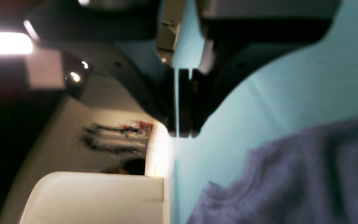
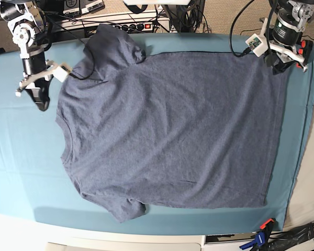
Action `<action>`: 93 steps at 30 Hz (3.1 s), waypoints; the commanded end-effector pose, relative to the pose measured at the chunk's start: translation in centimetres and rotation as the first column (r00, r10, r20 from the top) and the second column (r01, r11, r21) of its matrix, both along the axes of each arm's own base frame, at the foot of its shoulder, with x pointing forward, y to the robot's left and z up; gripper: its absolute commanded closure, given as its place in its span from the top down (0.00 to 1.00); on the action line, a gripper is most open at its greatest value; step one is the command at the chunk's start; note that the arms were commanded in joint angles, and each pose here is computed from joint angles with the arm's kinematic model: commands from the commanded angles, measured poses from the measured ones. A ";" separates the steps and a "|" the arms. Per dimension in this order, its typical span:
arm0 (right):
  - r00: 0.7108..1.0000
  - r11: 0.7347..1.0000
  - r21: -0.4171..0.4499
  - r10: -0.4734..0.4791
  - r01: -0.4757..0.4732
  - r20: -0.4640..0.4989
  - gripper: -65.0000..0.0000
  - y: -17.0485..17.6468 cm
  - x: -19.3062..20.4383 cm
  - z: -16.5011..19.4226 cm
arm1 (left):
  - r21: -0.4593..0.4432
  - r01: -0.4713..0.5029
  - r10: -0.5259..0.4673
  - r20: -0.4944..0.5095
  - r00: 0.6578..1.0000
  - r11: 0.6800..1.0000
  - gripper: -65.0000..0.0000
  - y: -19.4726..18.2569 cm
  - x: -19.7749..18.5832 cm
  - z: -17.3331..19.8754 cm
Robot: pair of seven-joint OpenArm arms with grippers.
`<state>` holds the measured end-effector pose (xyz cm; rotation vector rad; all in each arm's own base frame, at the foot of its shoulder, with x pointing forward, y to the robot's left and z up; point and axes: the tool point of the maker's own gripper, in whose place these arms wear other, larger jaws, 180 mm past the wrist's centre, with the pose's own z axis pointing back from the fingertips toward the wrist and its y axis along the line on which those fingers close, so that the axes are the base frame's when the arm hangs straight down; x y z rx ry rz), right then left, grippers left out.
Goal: Fold the T-shirt properly
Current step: 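Move right gripper toward the shoulder by the collar, left toward hem corner, then lower the right gripper onto the shirt shoulder beside the collar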
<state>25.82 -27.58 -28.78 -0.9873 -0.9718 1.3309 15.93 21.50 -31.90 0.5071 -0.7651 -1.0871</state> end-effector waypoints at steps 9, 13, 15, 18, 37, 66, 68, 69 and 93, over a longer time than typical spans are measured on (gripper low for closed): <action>0.945 0.998 0.066 0.042 -0.022 -0.326 0.15 4.2 -2.3 -0.8 | 0.003 0.018 -0.018 0.017 1.000 1.000 0.45 -0.2 0.2 0.6; 0.916 0.997 0.071 0.017 0.012 -0.401 0.38 4.2 -3.3 -1.5 | 0.007 0.036 -0.036 -0.012 0.999 0.999 0.52 -0.4 -0.2 0.1; 0.918 0.997 0.066 -0.001 0.029 -0.398 0.38 3.9 -3.2 -1.5 | 0.007 0.036 -0.036 -0.012 0.999 0.999 0.52 -0.4 -0.2 0.2; 0.916 0.997 0.068 -0.005 0.035 -0.401 0.38 3.9 -3.6 -1.6 | 0.015 0.031 -0.031 -0.025 0.999 0.999 0.52 0.0 -0.4 -0.3; 0.778 0.998 0.033 0.063 -0.055 -0.625 0.38 4.6 -8.3 -5.3 | 0.064 0.037 -0.026 -0.162 0.986 0.997 0.52 3.2 -1.4 -4.7; 0.823 0.965 -0.117 0.134 -0.236 -0.552 0.38 4.2 -6.6 -3.9 | 0.047 0.041 -0.033 -0.155 0.987 0.998 0.52 2.9 -1.4 -4.7; 0.824 0.965 -0.113 0.139 -0.239 -0.550 0.38 4.3 -6.5 -3.8 | 0.047 0.041 -0.033 -0.155 0.987 0.998 0.52 2.9 -1.4 -4.7; 0.825 0.965 -0.112 0.140 -0.238 -0.547 0.38 4.3 -6.5 -3.8 | 0.048 0.041 -0.033 -0.155 0.987 0.998 0.52 2.9 -1.3 -4.7; 0.736 0.935 -0.101 0.198 -0.339 -0.647 0.38 6.0 -9.8 -8.6 | 0.027 0.036 -0.032 -0.155 0.987 0.999 0.52 2.7 -1.3 -4.7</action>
